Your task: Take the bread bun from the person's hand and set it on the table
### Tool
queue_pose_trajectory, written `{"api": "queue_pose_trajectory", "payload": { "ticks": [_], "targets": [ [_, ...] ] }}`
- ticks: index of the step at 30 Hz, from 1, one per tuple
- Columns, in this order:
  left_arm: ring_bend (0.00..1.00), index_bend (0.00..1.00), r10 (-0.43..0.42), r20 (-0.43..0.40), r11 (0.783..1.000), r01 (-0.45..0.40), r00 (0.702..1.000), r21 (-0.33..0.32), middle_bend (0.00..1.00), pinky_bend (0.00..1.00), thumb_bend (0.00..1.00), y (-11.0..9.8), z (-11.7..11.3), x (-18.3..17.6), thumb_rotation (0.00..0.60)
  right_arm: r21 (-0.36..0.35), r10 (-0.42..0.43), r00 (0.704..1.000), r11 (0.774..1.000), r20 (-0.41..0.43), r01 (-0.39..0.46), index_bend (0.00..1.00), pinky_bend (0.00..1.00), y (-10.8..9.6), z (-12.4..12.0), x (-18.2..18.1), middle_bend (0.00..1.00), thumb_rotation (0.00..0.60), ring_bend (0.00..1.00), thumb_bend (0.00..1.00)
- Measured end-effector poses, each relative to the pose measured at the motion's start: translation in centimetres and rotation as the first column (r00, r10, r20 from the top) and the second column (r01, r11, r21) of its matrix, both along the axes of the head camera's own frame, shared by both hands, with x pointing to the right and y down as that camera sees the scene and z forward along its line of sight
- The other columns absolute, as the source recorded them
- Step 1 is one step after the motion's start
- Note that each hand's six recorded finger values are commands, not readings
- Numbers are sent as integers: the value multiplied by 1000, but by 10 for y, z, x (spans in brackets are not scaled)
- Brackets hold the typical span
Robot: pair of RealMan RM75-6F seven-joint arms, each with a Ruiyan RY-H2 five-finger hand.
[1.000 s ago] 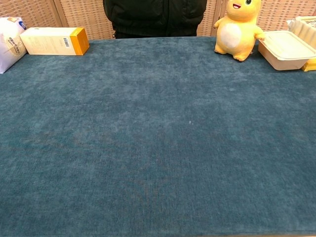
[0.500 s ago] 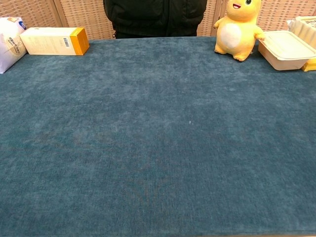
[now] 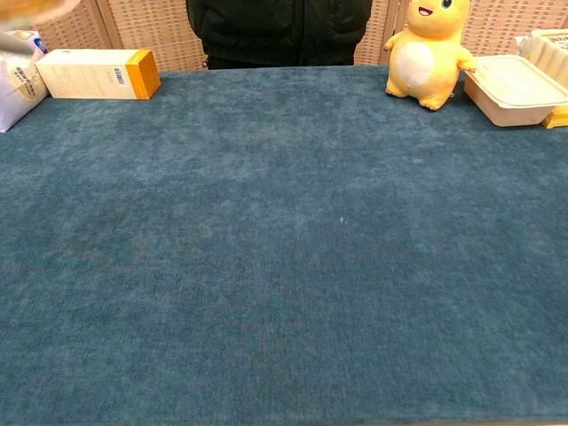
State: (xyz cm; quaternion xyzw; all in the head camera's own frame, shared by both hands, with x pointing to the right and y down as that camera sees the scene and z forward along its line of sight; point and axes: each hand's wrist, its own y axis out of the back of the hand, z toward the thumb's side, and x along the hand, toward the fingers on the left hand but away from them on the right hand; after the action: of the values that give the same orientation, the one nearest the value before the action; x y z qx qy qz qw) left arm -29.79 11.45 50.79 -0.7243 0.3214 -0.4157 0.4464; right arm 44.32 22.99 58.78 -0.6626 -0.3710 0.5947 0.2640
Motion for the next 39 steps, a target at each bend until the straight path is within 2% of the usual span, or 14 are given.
{"api": "queue_pose_trajectory", "payload": {
  "ticks": [8, 12, 15, 16, 18, 20, 21, 26, 30, 35, 39],
  "targets": [
    [424, 433, -92, 94, 992, 99, 991, -82, 540, 538, 175, -5, 75, -47, 600, -21, -16, 1000, 1000, -7, 16, 59, 0, 3, 6, -5, 0, 600, 0, 30],
    [424, 434, -124, 96, 981, 136, 988, -134, 540, 538, 175, -14, 113, -50, 600, -27, -15, 1000, 1000, -10, 15, 59, 0, 3, 7, -4, 0, 600, 0, 30],
    [410, 433, -144, 72, 969, 156, 987, -191, 531, 516, 175, -20, 143, -39, 600, -32, -16, 1000, 999, -15, 15, 59, 0, 3, 9, -4, 0, 600, 0, 31],
    [369, 422, -147, 64, 966, 157, 987, -207, 492, 483, 176, -22, 149, -34, 600, -33, -16, 1000, 999, -16, 15, 59, 0, 3, 9, -4, 0, 600, 0, 31],
    [187, 256, -159, 51, 958, 166, 986, -235, 284, 366, 161, -25, 159, -25, 600, -36, -15, 1000, 999, -18, 14, 59, 0, 3, 10, -3, 0, 600, 0, 31],
    [31, 45, -171, 47, 951, 177, 984, -252, 64, 262, 125, -28, 162, -20, 600, -37, -13, 1000, 999, -19, 13, 59, 0, 3, 10, -3, 0, 600, 0, 30],
    [3, 2, -173, 48, 948, 180, 984, -261, 15, 230, 105, -29, 163, -17, 600, -37, -12, 1000, 999, -19, 11, 59, 0, 2, 10, -3, 0, 600, 0, 30],
    [0, 0, -172, 62, 941, 183, 983, -284, 0, 185, 69, -30, 160, -11, 600, -39, -12, 1000, 999, -17, 11, 59, 0, 2, 10, -3, 0, 600, 0, 30],
    [0, 0, -185, 37, 937, 188, 982, -294, 0, 170, 63, -30, 149, -15, 600, -38, -11, 1000, 999, -16, 11, 59, 0, 3, 9, -3, 0, 600, 0, 31],
    [0, 0, -186, 1, 947, 180, 983, -268, 0, 138, 61, -25, 127, -34, 600, -39, -13, 1000, 999, -13, 13, 59, 0, 4, 8, -3, 0, 600, 0, 32],
    [0, 0, -204, -7, 957, 198, 979, -213, 0, 67, 41, -8, 101, -70, 600, -31, -10, 1000, 999, -16, 10, 59, 0, 3, 6, -2, 0, 600, 0, 31]
  ]
}}
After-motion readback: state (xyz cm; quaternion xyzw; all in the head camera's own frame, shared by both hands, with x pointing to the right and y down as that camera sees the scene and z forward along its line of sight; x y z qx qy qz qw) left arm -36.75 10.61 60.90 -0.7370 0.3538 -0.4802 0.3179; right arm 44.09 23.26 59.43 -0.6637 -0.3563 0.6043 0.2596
